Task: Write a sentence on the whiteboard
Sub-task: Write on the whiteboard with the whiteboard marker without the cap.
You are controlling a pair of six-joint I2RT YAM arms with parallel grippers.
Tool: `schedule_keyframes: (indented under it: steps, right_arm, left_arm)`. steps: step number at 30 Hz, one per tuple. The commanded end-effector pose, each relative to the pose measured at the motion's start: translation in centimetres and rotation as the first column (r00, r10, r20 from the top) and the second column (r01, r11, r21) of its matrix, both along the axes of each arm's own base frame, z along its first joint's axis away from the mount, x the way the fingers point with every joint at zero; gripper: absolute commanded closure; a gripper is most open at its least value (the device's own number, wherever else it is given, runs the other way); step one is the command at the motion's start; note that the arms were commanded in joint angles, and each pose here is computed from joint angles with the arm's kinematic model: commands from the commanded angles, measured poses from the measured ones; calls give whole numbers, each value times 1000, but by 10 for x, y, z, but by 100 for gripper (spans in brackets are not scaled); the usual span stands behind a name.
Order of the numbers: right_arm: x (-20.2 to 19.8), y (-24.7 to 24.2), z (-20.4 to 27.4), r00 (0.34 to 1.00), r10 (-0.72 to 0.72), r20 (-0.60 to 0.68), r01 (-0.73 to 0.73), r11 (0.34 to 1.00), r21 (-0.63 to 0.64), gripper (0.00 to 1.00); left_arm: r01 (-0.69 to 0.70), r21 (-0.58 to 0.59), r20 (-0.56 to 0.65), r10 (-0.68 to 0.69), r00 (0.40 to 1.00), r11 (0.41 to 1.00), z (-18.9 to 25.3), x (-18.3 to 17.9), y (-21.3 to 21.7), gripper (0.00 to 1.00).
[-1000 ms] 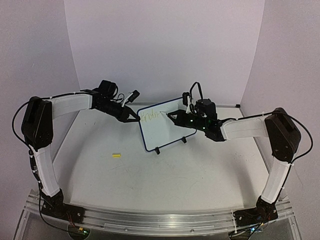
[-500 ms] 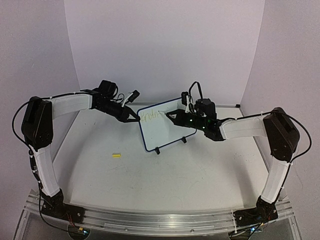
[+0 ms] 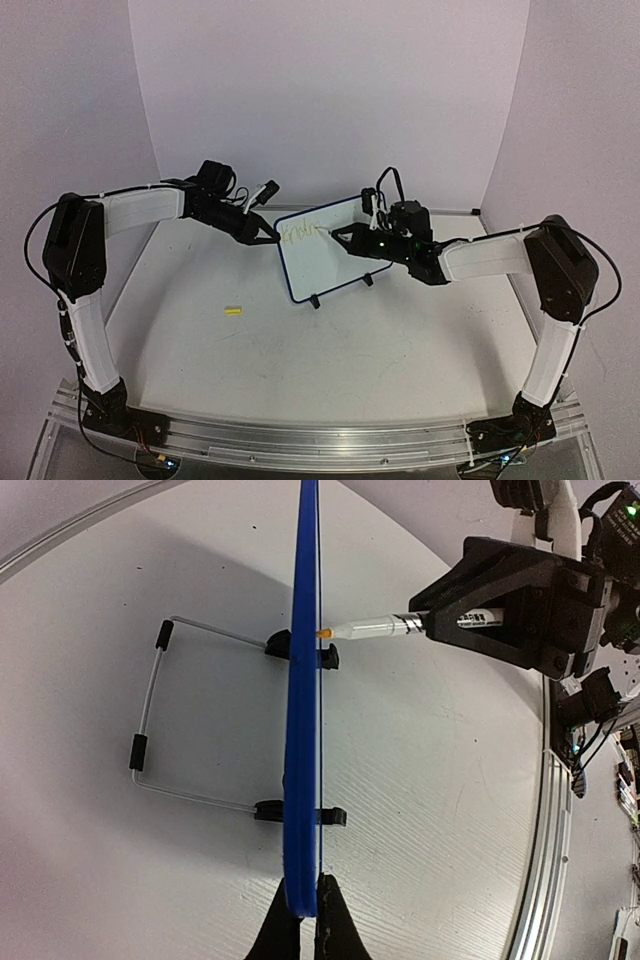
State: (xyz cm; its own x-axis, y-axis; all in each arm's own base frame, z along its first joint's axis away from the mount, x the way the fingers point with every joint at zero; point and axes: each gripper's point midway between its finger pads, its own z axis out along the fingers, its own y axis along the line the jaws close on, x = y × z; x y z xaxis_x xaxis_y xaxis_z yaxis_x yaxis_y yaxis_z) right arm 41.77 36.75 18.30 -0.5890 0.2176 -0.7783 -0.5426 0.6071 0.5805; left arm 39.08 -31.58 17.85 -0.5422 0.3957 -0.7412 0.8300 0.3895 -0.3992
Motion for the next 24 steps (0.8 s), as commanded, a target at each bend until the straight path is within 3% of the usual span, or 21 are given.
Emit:
schedule_keyframes:
  steps: [1, 24]
  right_arm:
    - [2, -7, -12, 999, -30, -13, 30, 999, -20, 100]
    - [7, -25, 6, 991, -129, 23, 130, 991, -23, 100]
  left_arm:
    - [26, 29, -19, -26, 999, 999, -5, -10, -6, 100]
    - [27, 28, -17, -27, 999, 999, -4, -11, -7, 100]
